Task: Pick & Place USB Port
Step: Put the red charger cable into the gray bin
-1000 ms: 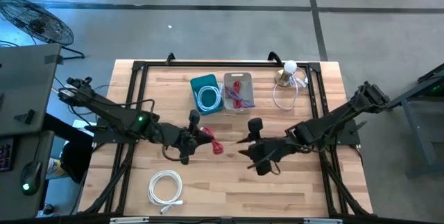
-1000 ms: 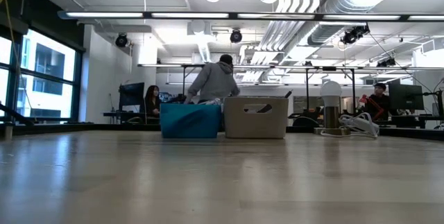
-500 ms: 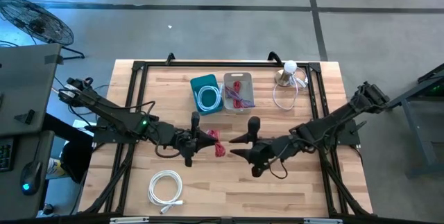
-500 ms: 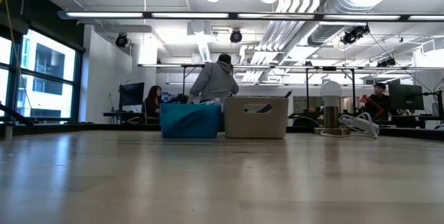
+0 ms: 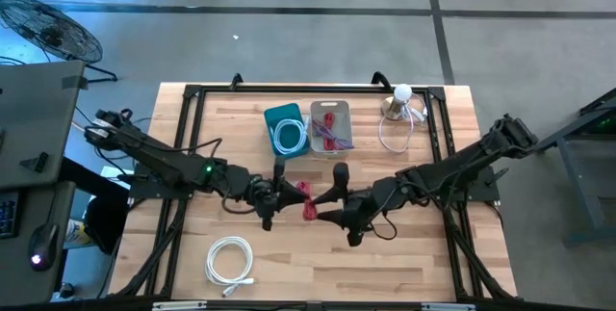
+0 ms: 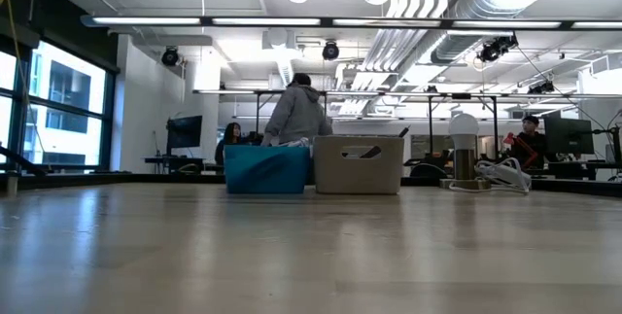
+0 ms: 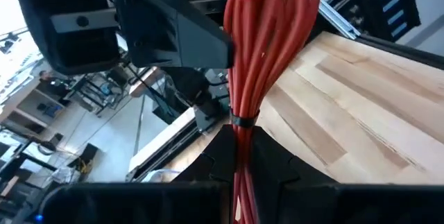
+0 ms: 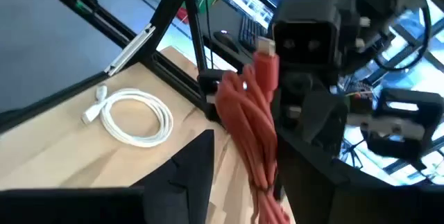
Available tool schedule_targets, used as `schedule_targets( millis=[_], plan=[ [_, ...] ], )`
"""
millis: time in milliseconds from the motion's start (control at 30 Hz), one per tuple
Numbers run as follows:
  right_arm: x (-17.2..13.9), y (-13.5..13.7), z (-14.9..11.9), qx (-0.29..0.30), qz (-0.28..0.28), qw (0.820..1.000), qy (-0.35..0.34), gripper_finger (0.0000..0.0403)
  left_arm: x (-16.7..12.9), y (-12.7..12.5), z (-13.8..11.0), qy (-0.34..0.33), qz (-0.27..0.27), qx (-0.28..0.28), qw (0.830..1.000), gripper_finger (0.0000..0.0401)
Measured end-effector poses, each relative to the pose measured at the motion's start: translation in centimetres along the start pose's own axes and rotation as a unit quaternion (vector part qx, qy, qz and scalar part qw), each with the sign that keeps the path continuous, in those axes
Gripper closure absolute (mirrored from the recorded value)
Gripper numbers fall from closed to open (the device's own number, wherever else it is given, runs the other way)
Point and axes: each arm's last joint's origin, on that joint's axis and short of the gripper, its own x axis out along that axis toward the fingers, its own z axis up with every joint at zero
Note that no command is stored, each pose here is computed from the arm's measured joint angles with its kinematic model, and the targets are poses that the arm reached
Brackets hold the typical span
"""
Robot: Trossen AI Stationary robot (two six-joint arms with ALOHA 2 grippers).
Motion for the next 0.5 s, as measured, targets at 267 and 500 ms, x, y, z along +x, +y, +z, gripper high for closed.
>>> schedule_targets(
  millis=[267,500],
  plan=[
    [1.1,0.6,-0.4,-0.027,-0.014,1.000,0.003,0.0267,1.1,0.7,-1.2,-0.007,-0.021,-0.012,1.000,0.0384],
    [0.9,0.3,-0.2,-0.022,-0.033,0.999,0.004,0.0380,1.3,0.5,-1.3,-0.009,-0.027,-0.012,1.000,0.0384]
  ],
)
